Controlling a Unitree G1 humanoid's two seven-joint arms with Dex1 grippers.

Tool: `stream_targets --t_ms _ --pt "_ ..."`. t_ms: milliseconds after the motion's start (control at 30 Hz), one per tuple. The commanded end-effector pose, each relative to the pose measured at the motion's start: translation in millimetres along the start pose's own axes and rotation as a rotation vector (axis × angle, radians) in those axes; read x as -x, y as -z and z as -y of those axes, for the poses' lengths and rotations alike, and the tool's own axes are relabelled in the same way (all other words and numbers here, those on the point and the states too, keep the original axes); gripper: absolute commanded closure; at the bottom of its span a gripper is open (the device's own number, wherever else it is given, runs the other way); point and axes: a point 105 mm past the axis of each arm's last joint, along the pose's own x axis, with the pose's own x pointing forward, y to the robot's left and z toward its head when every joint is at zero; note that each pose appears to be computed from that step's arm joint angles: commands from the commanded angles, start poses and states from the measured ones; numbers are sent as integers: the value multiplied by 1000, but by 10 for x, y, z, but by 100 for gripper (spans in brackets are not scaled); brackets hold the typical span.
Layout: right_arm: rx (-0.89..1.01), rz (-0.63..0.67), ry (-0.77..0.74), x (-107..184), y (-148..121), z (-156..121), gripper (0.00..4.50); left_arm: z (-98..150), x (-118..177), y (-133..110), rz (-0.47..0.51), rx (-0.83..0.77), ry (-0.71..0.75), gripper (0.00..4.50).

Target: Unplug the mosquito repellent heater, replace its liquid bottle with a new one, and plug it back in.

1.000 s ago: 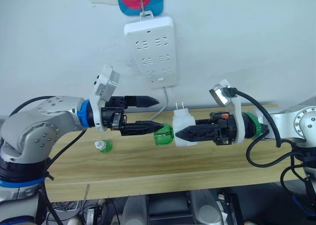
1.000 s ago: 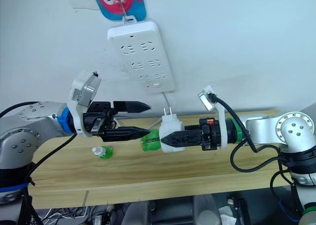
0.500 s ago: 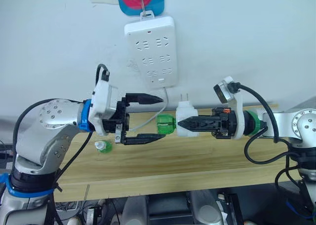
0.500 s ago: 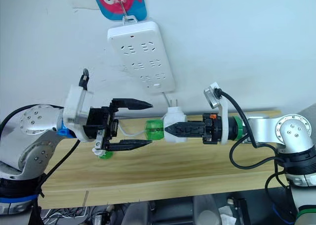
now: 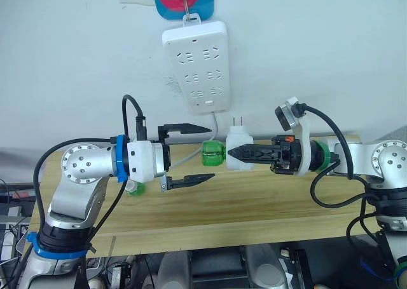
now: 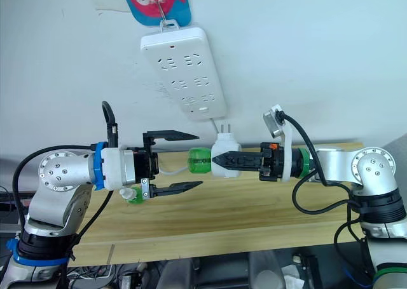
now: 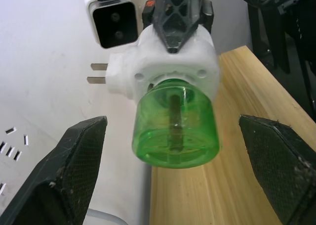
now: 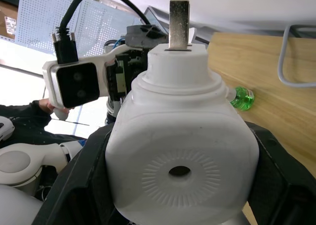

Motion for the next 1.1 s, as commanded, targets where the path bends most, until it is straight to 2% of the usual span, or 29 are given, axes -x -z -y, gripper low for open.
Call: stream_targets --t_ms 33,267,367,533,567,800,933,1100 --pt "26 19 -29 18 -50 -95 151 6 -8 -28 11 -26 -6 2" --pt "29 23 -26 8 -51 -99 151 -6 -2 -5 14 -27 -3 2" --pt "30 24 -25 6 -52 -100 151 -9 -6 -13 26 -22 -3 58" --pt "34 28 -25 -4 -65 -106 151 -6 -11 -5 26 -19 8 213" --pt "34 29 -26 -7 -67 -108 151 -7 -12 -3 27 -19 9 227" --pt "46 -4 -21 -6 -31 -120 151 -48 2 -32 49 47 7 227" --pt "70 -80 -3 -19 91 -141 151 78 37 -61 48 203 108 227" --pt "85 -108 8 -29 143 -153 151 182 56 -144 50 354 179 227"
